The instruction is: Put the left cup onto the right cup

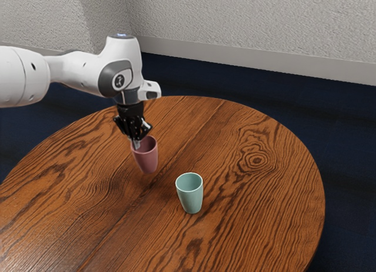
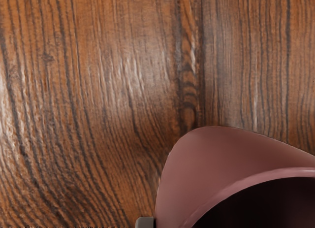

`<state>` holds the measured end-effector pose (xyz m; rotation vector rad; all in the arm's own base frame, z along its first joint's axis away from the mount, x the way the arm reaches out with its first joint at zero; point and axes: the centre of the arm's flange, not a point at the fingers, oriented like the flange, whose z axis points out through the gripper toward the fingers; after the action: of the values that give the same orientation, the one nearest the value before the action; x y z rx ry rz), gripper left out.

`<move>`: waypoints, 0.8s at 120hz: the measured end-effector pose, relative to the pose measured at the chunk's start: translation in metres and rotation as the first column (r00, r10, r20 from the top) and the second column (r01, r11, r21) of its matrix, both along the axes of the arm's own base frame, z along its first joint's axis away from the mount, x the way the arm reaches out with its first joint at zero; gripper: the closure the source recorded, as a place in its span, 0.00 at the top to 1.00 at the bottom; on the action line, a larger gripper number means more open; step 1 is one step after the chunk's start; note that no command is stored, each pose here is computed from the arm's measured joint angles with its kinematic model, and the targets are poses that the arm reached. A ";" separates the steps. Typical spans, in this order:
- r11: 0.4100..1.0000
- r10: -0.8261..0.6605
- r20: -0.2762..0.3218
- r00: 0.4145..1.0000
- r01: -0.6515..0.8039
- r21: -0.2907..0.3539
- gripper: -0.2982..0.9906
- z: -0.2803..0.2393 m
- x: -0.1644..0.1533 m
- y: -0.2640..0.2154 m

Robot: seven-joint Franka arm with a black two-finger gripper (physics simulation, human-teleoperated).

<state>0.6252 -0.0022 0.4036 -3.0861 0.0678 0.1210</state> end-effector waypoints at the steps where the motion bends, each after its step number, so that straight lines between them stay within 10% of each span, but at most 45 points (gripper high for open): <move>1: 1.000 -0.001 0.000 1.000 0.001 0.000 0.16 0.000 0.000 0.000; 96: 0.998 -0.067 0.010 0.998 0.067 -0.010 0.16 0.054 -0.028 -0.038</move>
<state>0.5976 -0.0403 0.4576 -3.0906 0.1715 0.1029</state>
